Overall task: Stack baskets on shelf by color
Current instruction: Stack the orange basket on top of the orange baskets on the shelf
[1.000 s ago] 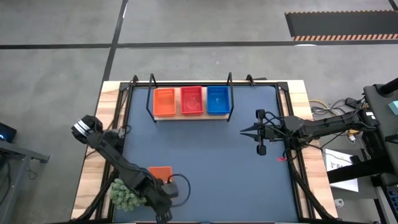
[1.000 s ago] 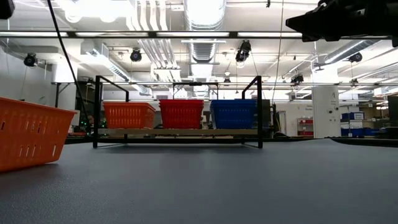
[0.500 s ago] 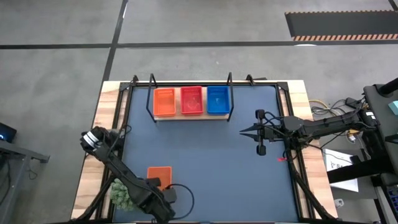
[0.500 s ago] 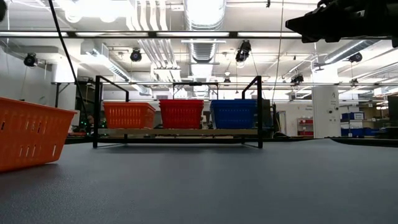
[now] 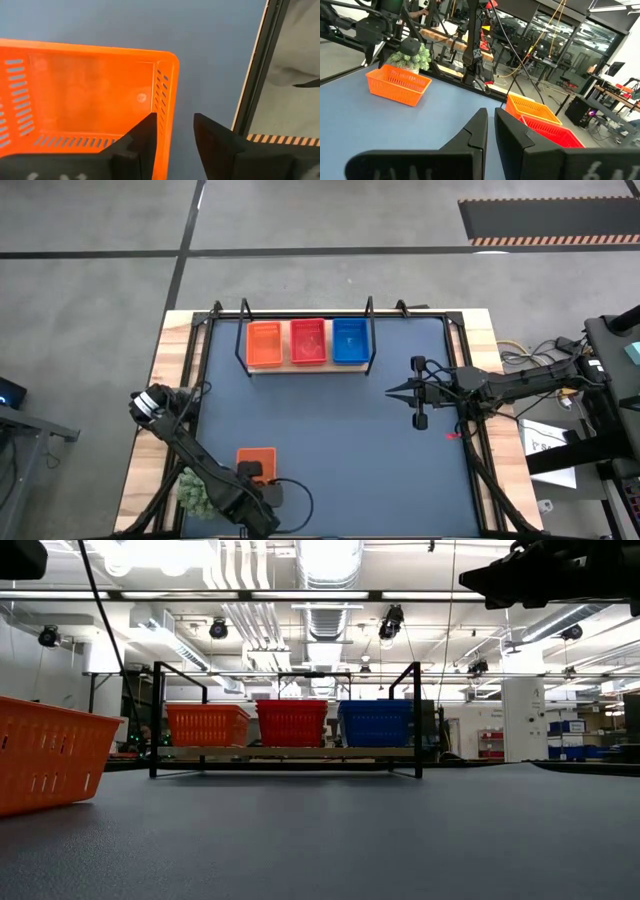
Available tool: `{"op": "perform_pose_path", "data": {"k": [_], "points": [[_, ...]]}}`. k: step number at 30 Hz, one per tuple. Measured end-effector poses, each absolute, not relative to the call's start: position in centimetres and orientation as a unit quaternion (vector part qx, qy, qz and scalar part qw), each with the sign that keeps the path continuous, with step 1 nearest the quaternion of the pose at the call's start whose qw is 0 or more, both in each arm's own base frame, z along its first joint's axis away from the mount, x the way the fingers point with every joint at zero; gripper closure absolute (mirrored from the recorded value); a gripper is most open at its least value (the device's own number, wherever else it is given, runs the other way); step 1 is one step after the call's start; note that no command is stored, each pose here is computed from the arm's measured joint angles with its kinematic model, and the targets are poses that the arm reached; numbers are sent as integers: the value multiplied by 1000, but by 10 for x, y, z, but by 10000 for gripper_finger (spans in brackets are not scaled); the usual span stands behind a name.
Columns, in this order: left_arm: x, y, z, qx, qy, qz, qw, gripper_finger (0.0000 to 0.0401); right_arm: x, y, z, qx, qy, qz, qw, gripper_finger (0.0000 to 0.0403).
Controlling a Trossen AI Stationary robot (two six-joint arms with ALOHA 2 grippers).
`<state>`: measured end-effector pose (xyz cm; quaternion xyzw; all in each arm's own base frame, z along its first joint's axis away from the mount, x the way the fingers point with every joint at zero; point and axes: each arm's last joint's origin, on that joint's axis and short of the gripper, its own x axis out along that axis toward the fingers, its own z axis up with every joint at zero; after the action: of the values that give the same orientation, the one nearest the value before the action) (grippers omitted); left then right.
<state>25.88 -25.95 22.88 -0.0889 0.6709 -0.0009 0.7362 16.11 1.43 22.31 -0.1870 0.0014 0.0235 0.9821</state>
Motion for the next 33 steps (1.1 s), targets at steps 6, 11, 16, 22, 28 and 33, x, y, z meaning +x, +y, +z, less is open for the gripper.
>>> {"op": "perform_pose_path", "data": {"k": [6,11,16,22,28,33], "points": [[260,-260,216,-97,662,-11,743,287,161,14,223,-187,2,23,982,376],[256,-257,201,-91,668,-5,739,287,161,14,223,-187,2,24,982,376],[254,-254,190,-88,669,-4,738,292,161,14,223,-187,2,24,982,376],[254,-255,190,-87,669,-9,738,362,161,14,223,-187,2,24,982,376],[254,-255,190,-93,668,-9,738,393,161,14,223,-187,3,24,982,376],[260,-253,198,-103,664,-13,741,399,161,14,223,-187,3,24,982,376]]}}
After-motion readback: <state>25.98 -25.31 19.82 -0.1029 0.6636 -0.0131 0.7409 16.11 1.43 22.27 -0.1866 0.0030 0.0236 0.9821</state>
